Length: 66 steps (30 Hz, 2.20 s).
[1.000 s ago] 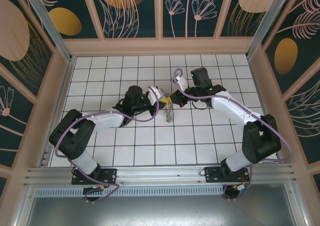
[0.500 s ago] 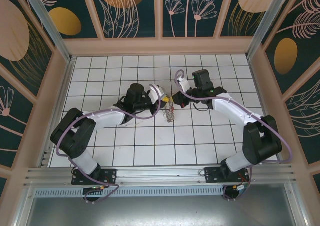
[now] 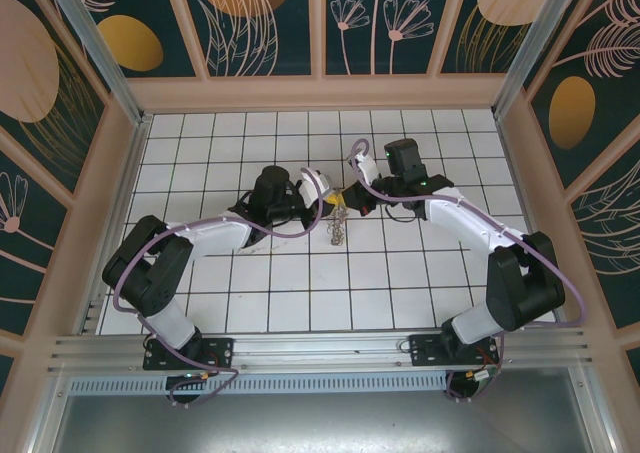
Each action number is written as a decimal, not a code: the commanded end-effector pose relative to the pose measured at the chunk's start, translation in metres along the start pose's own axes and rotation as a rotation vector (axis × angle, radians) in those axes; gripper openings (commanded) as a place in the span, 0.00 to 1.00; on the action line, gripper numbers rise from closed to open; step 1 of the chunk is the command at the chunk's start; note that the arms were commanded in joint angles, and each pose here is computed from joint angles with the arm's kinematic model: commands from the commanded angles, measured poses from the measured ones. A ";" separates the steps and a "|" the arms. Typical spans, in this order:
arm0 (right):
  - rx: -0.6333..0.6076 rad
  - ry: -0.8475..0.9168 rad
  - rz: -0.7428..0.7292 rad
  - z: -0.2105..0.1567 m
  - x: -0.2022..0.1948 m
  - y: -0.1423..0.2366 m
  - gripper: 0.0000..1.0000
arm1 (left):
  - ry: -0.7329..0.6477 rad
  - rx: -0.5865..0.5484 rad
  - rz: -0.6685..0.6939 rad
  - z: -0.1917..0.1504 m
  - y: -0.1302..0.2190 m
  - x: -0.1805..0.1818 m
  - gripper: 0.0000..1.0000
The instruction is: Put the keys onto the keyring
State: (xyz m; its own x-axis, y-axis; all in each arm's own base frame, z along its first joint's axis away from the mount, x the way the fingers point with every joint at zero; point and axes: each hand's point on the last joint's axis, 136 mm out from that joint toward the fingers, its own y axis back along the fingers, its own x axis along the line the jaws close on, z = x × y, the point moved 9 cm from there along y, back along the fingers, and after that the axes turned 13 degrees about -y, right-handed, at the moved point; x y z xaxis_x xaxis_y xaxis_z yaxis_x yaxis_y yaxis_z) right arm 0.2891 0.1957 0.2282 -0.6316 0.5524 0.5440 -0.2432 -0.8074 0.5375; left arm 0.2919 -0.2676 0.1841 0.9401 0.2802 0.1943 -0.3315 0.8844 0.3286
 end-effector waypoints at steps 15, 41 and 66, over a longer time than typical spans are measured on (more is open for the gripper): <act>-0.241 0.126 -0.071 0.006 0.027 0.044 0.20 | -0.048 -0.019 -0.029 0.014 -0.005 0.001 0.00; -0.692 -0.408 -0.607 -0.014 -0.054 0.126 0.19 | -0.140 0.149 -0.253 0.017 -0.069 -0.039 0.00; -0.228 -0.769 -0.280 -0.046 -0.119 0.059 0.20 | -0.105 0.142 -0.277 0.011 -0.088 -0.055 0.16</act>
State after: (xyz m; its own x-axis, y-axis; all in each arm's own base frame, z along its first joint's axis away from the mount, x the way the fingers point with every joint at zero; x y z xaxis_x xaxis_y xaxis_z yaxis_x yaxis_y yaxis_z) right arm 0.3124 0.0629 0.1582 0.1738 0.6757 0.7164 -0.5488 -0.5376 0.6402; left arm 0.2692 -0.3624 0.1282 0.9930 -0.0483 0.1082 -0.0258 0.8026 0.5960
